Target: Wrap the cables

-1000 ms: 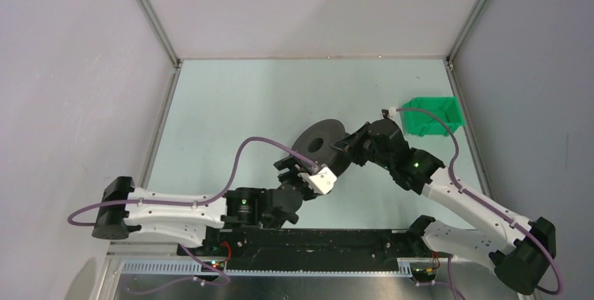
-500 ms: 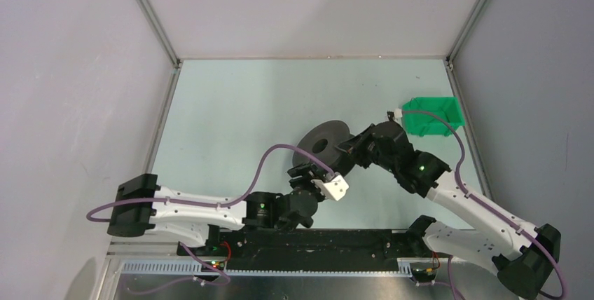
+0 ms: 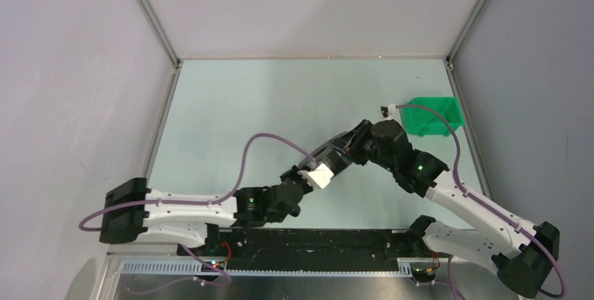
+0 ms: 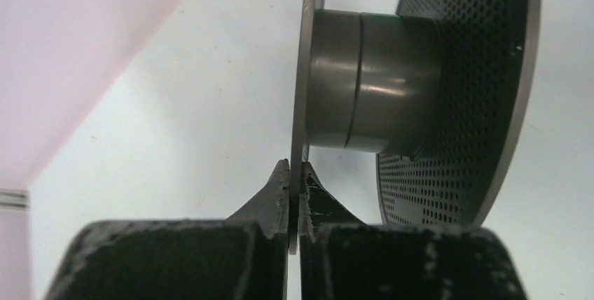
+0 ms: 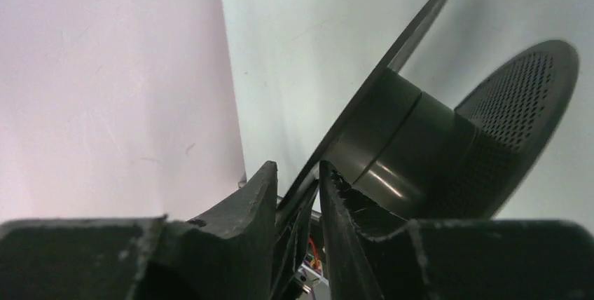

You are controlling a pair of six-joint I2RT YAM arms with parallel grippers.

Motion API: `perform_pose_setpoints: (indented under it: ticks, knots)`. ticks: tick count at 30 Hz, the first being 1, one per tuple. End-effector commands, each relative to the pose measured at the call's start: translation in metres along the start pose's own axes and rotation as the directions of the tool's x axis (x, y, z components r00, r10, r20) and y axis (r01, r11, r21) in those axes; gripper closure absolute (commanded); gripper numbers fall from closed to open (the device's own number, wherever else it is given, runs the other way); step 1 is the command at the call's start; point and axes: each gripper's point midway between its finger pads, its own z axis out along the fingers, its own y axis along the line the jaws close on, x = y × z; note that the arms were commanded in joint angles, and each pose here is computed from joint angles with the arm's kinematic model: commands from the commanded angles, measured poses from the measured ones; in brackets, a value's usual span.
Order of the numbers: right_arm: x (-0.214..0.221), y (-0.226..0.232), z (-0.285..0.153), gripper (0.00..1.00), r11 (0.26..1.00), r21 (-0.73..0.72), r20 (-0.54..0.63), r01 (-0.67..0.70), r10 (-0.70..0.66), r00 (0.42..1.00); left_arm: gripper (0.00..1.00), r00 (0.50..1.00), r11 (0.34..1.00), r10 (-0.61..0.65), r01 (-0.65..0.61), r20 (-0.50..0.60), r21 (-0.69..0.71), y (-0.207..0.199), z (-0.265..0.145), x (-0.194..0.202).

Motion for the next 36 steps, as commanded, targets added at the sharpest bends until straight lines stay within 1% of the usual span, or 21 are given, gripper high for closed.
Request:
perform_pose_setpoints:
  ticks: [1,7,8,9,10,13,14,15,16,17,18,19,22,25,28,29,31,32,33,35,36]
  knots:
    - [-0.028,0.050,-0.025,0.61,0.971,-0.193,0.120,0.142,-0.120,0.986,1.00,0.943,0.944,-0.324,0.328,0.079,-0.042,0.043,-0.002,-0.008]
    - [-0.045,0.057,-0.045,0.54,0.898,-0.227,0.224,0.377,-0.329,0.917,1.00,0.870,0.870,-0.492,0.492,0.032,-0.025,0.069,0.003,0.001]
    - [-0.048,0.059,-0.049,0.54,0.883,-0.237,0.241,0.406,-0.351,0.905,1.00,0.838,0.838,-0.544,0.545,0.035,-0.018,0.075,0.005,-0.006]
    - [-0.054,0.059,-0.052,0.53,0.858,-0.229,0.271,0.459,-0.397,0.877,1.00,0.836,0.836,-0.549,0.549,-0.005,-0.021,0.075,0.005,0.000]
    - [-0.059,0.060,-0.058,0.53,0.846,-0.226,0.300,0.483,-0.411,0.861,1.00,0.804,0.804,-0.594,0.594,-0.010,-0.021,0.082,0.007,-0.006]
    - [-0.086,0.051,-0.066,0.52,0.817,-0.131,0.394,0.562,-0.478,0.785,1.00,0.773,0.781,-0.623,0.624,-0.119,-0.031,0.088,0.003,0.003]
    - [-0.094,0.049,-0.069,0.52,0.817,-0.109,0.414,0.566,-0.480,0.773,0.99,0.756,0.762,-0.642,0.647,-0.130,-0.005,0.095,0.004,-0.006]
    - [-0.099,0.046,-0.070,0.52,0.809,-0.084,0.425,0.581,-0.498,0.755,0.96,0.747,0.757,-0.635,0.652,-0.198,0.030,0.089,0.000,0.000]
    - [-0.105,0.041,-0.071,0.52,0.810,-0.057,0.435,0.584,-0.506,0.745,0.96,0.720,0.739,-0.658,0.674,-0.222,-0.005,0.106,-0.001,0.003]
    - [-0.108,0.039,-0.071,0.52,0.798,-0.036,0.439,0.601,-0.528,0.727,0.96,0.707,0.723,-0.663,0.690,-0.246,0.036,0.105,-0.003,-0.001]
    - [-0.112,0.036,-0.070,0.52,0.794,-0.018,0.439,0.607,-0.540,0.718,0.96,0.702,0.723,-0.669,0.691,-0.245,0.004,0.125,-0.005,-0.001]
    - [-0.113,0.032,-0.066,0.52,0.773,0.000,0.428,0.634,-0.573,0.699,0.97,0.706,0.727,-0.672,0.687,-0.225,-0.015,0.141,-0.005,-0.007]
    - [-0.126,0.021,-0.054,0.48,0.742,0.072,0.415,0.666,-0.630,0.657,1.00,0.765,0.801,-0.588,0.596,-0.262,-0.058,0.158,-0.007,-0.002]
    - [-0.148,0.002,-0.032,0.46,0.720,0.181,0.388,0.670,-0.678,0.624,1.00,0.758,0.798,-0.578,0.603,-0.303,-0.013,0.145,-0.001,0.000]
    - [-0.187,-0.013,-0.021,0.45,0.649,0.291,0.382,0.703,-0.752,0.536,1.00,0.765,0.797,-0.560,0.602,-0.317,0.043,0.133,0.003,0.002]
    - [-0.207,-0.021,-0.017,0.44,0.647,0.329,0.389,0.688,-0.756,0.526,1.00,0.778,0.813,-0.543,0.581,-0.318,0.035,0.135,0.003,0.005]
    - [-0.225,-0.025,-0.008,0.44,0.614,0.305,0.378,0.728,-0.779,0.500,1.00,0.786,0.831,-0.537,0.556,-0.307,-0.031,0.146,0.001,0.014]
    - [-0.231,-0.023,-0.007,0.44,0.577,0.298,0.372,0.761,-0.804,0.463,1.00,0.785,0.833,-0.540,0.550,-0.302,-0.058,0.150,0.000,0.016]
    - [-0.248,-0.031,-0.006,0.44,0.572,0.338,0.376,0.748,-0.810,0.449,1.00,0.784,0.831,-0.545,0.553,-0.298,-0.066,0.151,-0.002,0.017]
    - [-0.272,-0.050,-0.002,0.44,0.513,0.406,0.333,0.756,-0.854,0.401,1.00,0.773,0.823,-0.563,0.558,-0.293,-0.110,0.156,-0.003,0.022]
    - [-0.279,-0.060,0.007,0.43,0.454,0.418,0.279,0.787,-0.888,0.365,1.00,0.770,0.821,-0.567,0.558,-0.292,-0.120,0.156,-0.003,0.023]
